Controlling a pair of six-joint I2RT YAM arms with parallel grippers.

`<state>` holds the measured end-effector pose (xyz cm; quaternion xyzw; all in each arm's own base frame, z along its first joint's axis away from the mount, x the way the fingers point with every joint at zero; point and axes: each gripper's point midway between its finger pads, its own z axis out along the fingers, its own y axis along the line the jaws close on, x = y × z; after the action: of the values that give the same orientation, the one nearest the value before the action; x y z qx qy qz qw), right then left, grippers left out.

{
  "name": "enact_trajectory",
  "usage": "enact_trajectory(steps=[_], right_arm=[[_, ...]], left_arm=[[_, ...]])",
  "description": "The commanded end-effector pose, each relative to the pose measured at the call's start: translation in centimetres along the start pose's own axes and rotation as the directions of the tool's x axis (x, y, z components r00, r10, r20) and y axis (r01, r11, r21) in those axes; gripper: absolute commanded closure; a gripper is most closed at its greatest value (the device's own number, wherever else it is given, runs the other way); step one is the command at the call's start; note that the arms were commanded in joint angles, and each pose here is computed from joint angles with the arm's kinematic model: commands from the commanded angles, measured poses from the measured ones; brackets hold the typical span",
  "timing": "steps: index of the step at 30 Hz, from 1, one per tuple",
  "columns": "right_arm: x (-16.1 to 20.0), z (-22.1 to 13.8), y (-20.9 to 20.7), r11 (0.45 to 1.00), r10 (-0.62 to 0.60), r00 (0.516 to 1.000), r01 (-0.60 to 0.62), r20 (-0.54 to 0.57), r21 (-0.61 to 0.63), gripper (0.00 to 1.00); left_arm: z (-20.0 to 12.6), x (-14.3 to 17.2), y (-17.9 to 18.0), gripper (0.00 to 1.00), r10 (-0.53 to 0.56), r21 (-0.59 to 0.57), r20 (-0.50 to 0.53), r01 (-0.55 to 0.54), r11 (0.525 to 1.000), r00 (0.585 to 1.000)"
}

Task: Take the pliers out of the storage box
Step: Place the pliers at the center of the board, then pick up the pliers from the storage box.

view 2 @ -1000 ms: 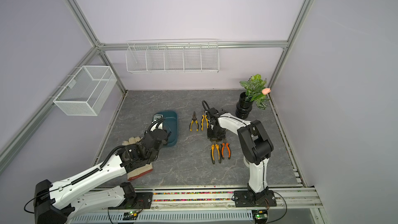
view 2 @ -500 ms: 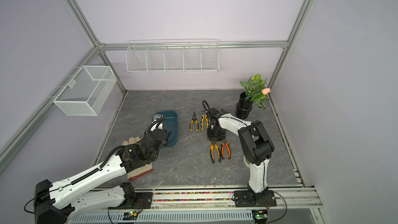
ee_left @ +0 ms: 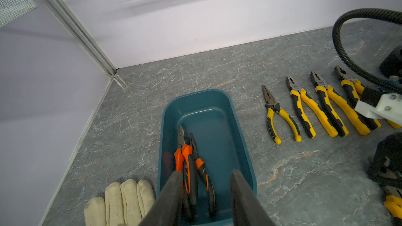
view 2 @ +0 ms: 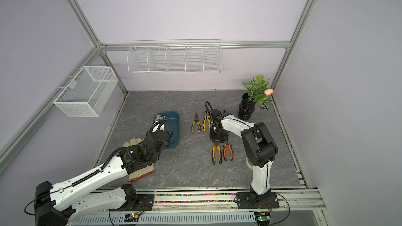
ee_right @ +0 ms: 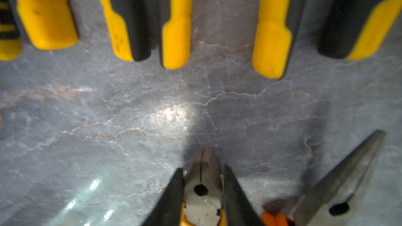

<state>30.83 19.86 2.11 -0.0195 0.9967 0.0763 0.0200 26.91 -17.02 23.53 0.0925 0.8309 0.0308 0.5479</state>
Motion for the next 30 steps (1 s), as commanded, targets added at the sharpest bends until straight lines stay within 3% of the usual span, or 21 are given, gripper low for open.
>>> enact_trajectory(steps=[1, 7, 13, 17, 20, 22, 25, 30], right_arm=[[0.3, -0.6, -0.2, 1.0, 0.002, 1.0, -0.002, 0.004, 0.0, 0.54], [-1.0, -4.1, 1.0, 0.998, -0.046, 0.996, 0.05, 0.082, -0.042, 0.51], [-1.2, -11.8, 2.3, 0.989, -0.076, 0.968, 0.104, 0.238, -0.108, 0.49], [-0.1, -16.5, 2.2, 0.983, -0.084, 0.936, 0.135, 0.343, -0.127, 0.5], [1.2, -17.6, 2.0, 0.978, -0.078, 0.93, 0.141, 0.358, -0.155, 0.5], [2.1, -17.5, 2.0, 0.973, -0.074, 0.933, 0.145, 0.353, -0.18, 0.5], [3.3, -16.7, 1.8, 0.97, -0.066, 0.938, 0.14, 0.34, -0.199, 0.5], [4.4, -15.6, 1.3, 0.967, -0.065, 0.944, 0.139, 0.324, -0.212, 0.5]], left_arm=[[0.0, -0.4, -0.1, 0.6, -0.02, 0.001, -0.004, 0.02, 1.0, 1.0], [0.9, 0.1, 0.6, 0.59, -0.007, -0.076, -0.034, 0.005, 0.997, 0.999], [3.6, 2.0, 1.5, 0.58, -0.041, -0.114, -0.205, 0.018, 0.993, 0.978], [6.8, 5.4, 1.3, 0.57, -0.084, -0.081, -0.412, 0.055, 0.995, 0.908], [8.7, 7.0, 1.3, 0.62, -0.086, -0.105, -0.523, 0.036, 0.994, 0.848], [9.6, 7.6, 1.0, 0.67, -0.099, -0.104, -0.563, 0.049, 0.993, 0.821], [10.7, 8.7, 1.1, 0.68, -0.17, -0.123, -0.602, 0.12, 0.985, 0.78], [11.8, 11.1, 2.3, 0.6, -0.203, -0.18, -0.661, 0.11, 0.977, 0.722]])
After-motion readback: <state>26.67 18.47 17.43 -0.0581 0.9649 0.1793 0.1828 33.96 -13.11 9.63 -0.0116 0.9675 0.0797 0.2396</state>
